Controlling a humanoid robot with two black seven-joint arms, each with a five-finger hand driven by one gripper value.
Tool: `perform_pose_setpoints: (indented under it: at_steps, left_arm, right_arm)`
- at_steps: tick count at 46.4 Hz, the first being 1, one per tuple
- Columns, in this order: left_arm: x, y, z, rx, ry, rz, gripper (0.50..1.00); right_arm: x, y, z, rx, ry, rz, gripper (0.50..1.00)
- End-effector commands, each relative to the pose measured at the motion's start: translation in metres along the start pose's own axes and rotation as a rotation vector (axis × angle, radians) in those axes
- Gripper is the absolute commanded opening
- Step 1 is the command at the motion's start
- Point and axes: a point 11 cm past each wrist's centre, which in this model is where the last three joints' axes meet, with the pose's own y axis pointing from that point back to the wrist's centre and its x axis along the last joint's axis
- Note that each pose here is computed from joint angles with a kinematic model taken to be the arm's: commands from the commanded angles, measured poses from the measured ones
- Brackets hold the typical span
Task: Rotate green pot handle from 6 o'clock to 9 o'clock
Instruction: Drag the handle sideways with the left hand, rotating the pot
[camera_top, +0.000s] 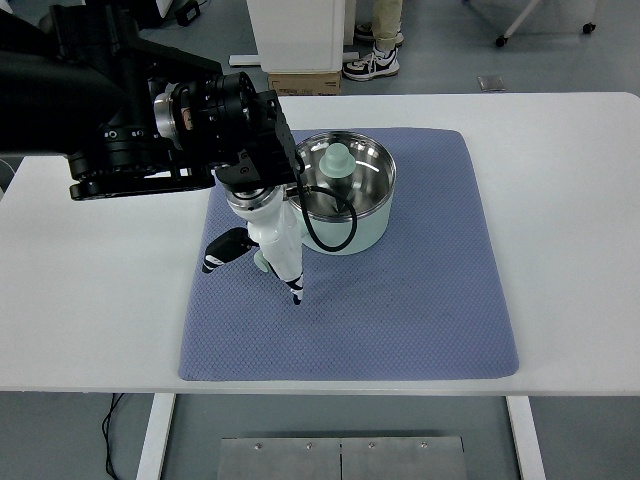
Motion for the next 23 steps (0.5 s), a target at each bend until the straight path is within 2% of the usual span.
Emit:
perform_pose_setpoints:
  at_steps: [1, 23]
  left_arm:
    - [-0.005, -0.001, 0.000, 0.002, -0.005, -0.013, 1.000]
    - [-0.031, -0.002, -0.012, 0.037, -0.026, -0.058, 1.000]
  right_arm:
    - [0.000, 0.000, 0.000, 0.000, 0.001, 0.000, 1.000]
    - [0.000, 0.000, 0.000, 0.000, 0.001, 0.000, 1.000]
